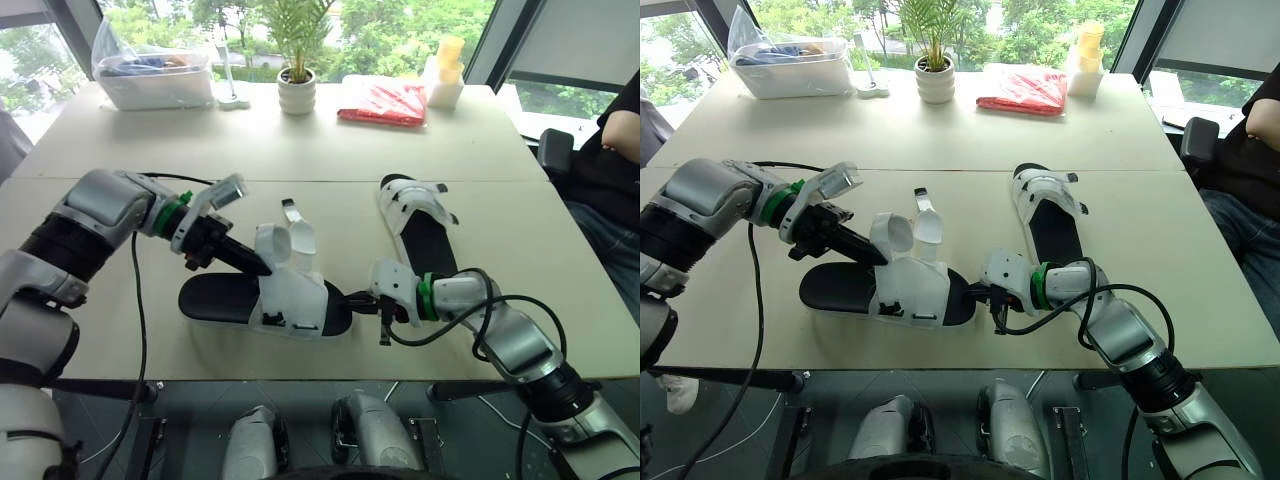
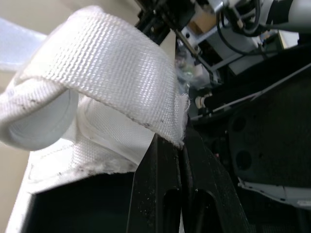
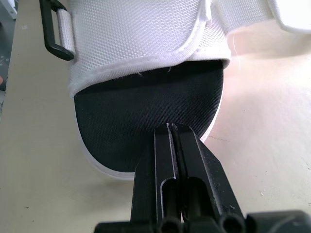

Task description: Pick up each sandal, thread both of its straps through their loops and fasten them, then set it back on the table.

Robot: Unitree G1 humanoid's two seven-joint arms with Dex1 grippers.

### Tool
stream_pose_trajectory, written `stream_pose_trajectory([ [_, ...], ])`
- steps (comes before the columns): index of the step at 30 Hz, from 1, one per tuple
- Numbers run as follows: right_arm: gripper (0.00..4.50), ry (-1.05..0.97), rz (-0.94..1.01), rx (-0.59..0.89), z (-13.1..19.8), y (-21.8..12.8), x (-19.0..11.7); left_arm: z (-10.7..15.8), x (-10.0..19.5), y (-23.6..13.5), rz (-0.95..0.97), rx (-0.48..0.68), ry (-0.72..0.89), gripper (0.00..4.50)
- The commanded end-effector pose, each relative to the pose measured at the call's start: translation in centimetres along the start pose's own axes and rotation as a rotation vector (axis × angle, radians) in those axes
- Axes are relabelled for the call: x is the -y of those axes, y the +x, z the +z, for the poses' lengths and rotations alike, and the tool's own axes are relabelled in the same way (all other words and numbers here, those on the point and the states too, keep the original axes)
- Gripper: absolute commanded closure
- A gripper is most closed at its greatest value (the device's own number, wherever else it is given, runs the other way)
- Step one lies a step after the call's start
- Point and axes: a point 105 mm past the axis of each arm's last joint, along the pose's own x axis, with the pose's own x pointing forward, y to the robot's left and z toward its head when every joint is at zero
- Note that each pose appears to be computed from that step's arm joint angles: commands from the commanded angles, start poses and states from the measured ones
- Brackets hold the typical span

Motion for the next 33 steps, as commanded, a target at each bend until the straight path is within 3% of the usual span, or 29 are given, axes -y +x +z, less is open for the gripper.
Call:
stream_pose_trajectory([
  [1,4.50,0.041,0.024,-0.035,-1.1,0.5,-0.8,0.0,0.3,0.3,-0.009,-0.046,0.059,4.46],
  [10,4.50,0.046,0.020,-0.026,-0.8,0.5,-0.7,0.5,-1.3,1.0,0.047,-0.177,0.210,4.46],
  [18,4.50,0.026,0.021,-0.037,-0.8,0.6,-0.5,3.2,0.1,1.6,0.010,-0.260,0.333,4.46],
  [29,4.50,0.020,0.019,-0.030,-0.5,0.8,-0.3,0.1,0.3,2.1,-0.048,-0.435,0.426,4.46],
  [33,4.50,0.021,0.017,-0.029,-0.5,0.9,-0.2,0.2,0.1,2.3,-0.051,-0.430,0.426,4.46],
])
